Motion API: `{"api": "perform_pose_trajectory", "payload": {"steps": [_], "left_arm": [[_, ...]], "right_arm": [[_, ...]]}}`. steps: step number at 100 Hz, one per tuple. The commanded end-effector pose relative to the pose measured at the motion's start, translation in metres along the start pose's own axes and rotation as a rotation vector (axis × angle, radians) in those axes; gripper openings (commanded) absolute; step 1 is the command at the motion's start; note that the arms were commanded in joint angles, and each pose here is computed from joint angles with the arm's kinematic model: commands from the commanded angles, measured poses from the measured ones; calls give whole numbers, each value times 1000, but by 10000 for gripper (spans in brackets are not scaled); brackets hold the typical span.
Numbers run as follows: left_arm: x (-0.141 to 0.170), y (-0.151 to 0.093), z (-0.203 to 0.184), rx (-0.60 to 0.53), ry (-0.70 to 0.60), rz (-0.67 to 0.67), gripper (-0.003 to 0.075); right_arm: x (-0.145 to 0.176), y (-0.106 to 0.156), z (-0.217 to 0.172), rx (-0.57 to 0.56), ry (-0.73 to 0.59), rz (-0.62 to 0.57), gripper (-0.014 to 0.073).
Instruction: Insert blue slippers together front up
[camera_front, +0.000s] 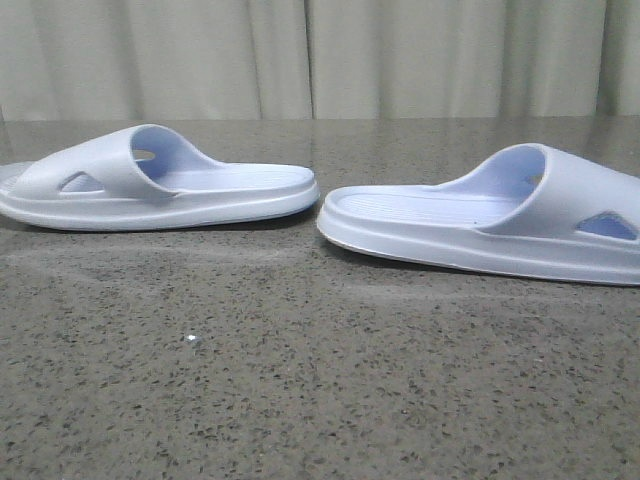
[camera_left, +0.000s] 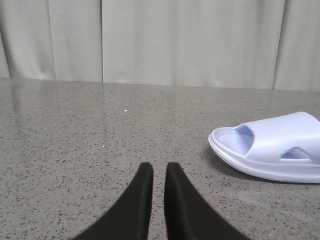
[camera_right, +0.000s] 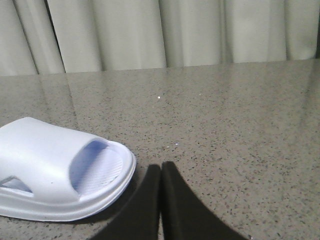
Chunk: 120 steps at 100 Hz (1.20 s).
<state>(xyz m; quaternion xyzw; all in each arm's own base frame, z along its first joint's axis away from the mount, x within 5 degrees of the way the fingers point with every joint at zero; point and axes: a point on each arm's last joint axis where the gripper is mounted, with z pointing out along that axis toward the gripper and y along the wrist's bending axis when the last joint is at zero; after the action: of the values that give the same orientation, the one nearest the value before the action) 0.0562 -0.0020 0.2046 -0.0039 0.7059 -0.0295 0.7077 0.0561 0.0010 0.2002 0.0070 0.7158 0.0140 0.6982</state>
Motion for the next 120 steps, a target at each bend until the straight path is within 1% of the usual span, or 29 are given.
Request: {"api": "perform_pose_trajectory", "payload": {"steps": [1, 69, 79, 88, 95, 102, 113, 120], "left_arm": [[-6, -1, -2, 14, -104, -1, 15], [-6, -1, -2, 14, -104, -1, 15], [-6, -1, -2, 14, -104, -1, 15], [-6, -1, -2, 17, -104, -57, 15], [-6, -1, -2, 20, -103, -109, 15], [-6, -1, -2, 24, -102, -188, 15], [-7, -1, -2, 32, -111, -364, 15], [-8, 0, -3, 36, -117, -484, 15]], "right_arm": [[-1, -1, 0, 13, -76, -16, -79], [-1, -1, 0, 13, -76, -16, -79], [-4, -1, 0, 15, -103, -14, -79], [-4, -1, 0, 14, -103, 1, -79], [-4, -1, 0, 11, -104, 66, -79], [-4, -1, 0, 5, -104, 182, -79], [-3, -1, 0, -4, -99, 326, -79], [-3, -1, 0, -13, -93, 454, -79]]}}
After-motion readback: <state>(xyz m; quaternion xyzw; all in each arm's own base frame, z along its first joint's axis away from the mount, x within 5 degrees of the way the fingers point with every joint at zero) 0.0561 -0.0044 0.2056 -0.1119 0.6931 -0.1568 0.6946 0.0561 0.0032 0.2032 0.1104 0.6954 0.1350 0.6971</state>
